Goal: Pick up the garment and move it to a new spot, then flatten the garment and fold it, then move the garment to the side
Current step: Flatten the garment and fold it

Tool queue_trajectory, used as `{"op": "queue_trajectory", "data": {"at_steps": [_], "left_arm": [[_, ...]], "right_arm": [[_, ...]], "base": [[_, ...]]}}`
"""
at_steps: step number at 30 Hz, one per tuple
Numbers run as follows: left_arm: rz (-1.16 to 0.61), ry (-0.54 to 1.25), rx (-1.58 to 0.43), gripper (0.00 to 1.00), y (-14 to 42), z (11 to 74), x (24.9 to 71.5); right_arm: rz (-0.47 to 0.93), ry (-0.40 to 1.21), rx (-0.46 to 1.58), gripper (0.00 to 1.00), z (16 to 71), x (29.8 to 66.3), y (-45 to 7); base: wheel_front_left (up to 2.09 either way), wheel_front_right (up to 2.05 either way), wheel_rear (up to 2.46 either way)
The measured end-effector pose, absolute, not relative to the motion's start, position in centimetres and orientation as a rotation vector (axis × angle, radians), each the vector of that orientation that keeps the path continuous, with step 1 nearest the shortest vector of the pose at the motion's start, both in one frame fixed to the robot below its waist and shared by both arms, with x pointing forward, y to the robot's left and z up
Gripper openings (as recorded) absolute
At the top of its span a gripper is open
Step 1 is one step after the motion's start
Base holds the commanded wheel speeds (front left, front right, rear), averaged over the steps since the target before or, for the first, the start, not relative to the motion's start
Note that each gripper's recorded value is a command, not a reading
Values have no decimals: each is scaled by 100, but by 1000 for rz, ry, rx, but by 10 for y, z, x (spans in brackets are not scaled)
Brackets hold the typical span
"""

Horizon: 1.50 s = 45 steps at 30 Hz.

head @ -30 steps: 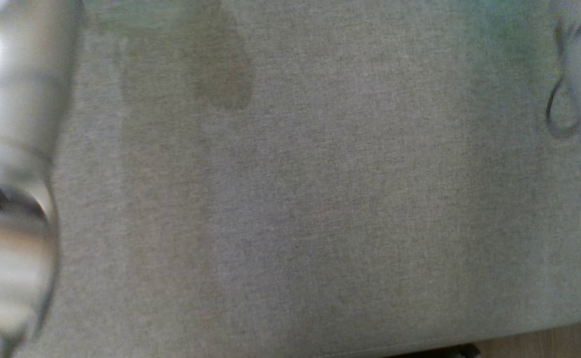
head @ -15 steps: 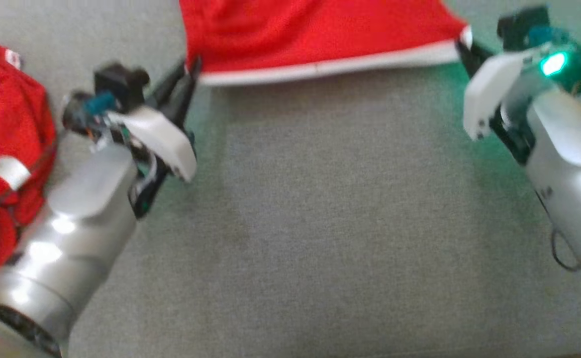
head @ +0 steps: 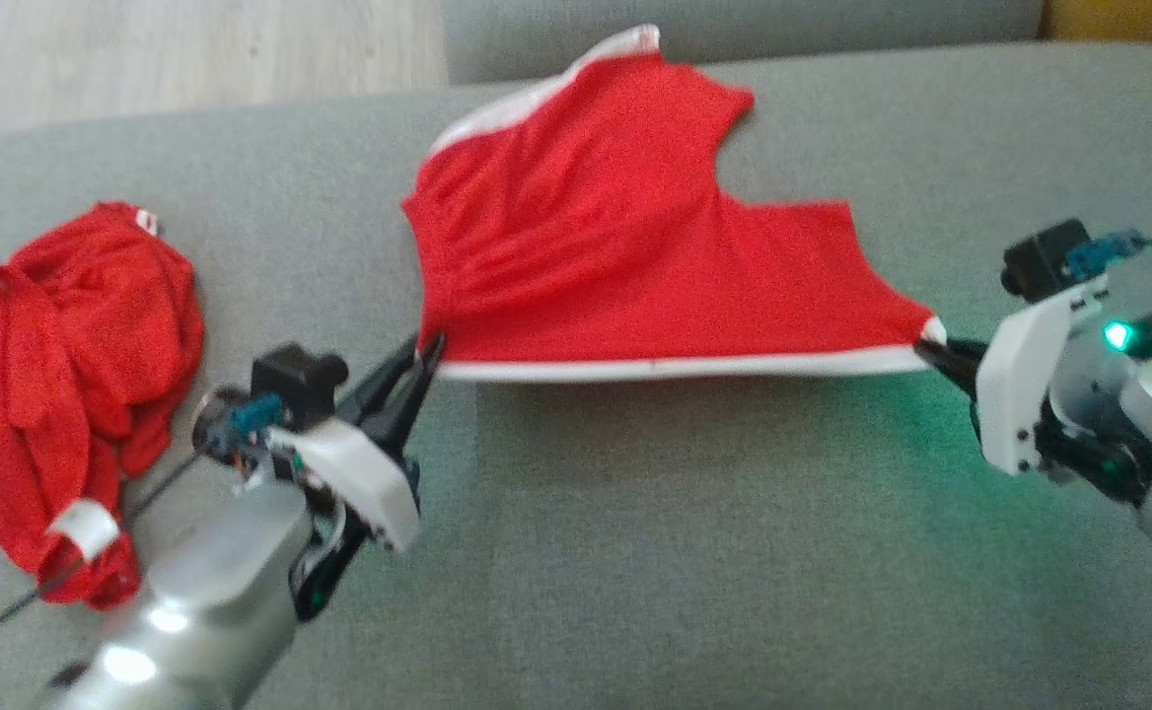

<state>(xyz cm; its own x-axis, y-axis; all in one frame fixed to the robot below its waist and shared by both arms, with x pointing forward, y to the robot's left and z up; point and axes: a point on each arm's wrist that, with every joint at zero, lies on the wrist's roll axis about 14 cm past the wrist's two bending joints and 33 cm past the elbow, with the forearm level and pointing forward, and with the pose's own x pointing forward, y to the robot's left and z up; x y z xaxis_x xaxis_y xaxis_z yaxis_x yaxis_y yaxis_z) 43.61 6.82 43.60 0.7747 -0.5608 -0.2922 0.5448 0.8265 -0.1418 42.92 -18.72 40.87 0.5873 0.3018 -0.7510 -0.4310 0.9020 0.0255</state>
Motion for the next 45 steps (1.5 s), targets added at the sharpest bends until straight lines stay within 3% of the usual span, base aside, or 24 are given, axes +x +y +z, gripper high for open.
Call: {"op": "queue_trajectory", "data": {"at_steps": [5,11,14,24,31,45], "left_arm": [[-602,318,-59,0,68,440,400],[-666,313,-63,0,51,443,338],[-681,317,-78,0,46,448,322],[-647,286,-77,0,51,467,338],[-609,266,-40,0,63,479,381],[-565,459,-24,0,81,435,439]], "right_arm": [[464,883,-177,0,420,394,-195],[479,1025,-100,0,414,322,-213],[477,1023,-80,0,417,312,-218],[461,868,-60,0,445,363,-209],[465,751,-101,0,478,440,-187],[491,824,-189,0,456,546,-131]], "base": [[0,0,0],[0,0,0],[0,0,0],[0,0,0],[0,0,0],[0,0,0]]}}
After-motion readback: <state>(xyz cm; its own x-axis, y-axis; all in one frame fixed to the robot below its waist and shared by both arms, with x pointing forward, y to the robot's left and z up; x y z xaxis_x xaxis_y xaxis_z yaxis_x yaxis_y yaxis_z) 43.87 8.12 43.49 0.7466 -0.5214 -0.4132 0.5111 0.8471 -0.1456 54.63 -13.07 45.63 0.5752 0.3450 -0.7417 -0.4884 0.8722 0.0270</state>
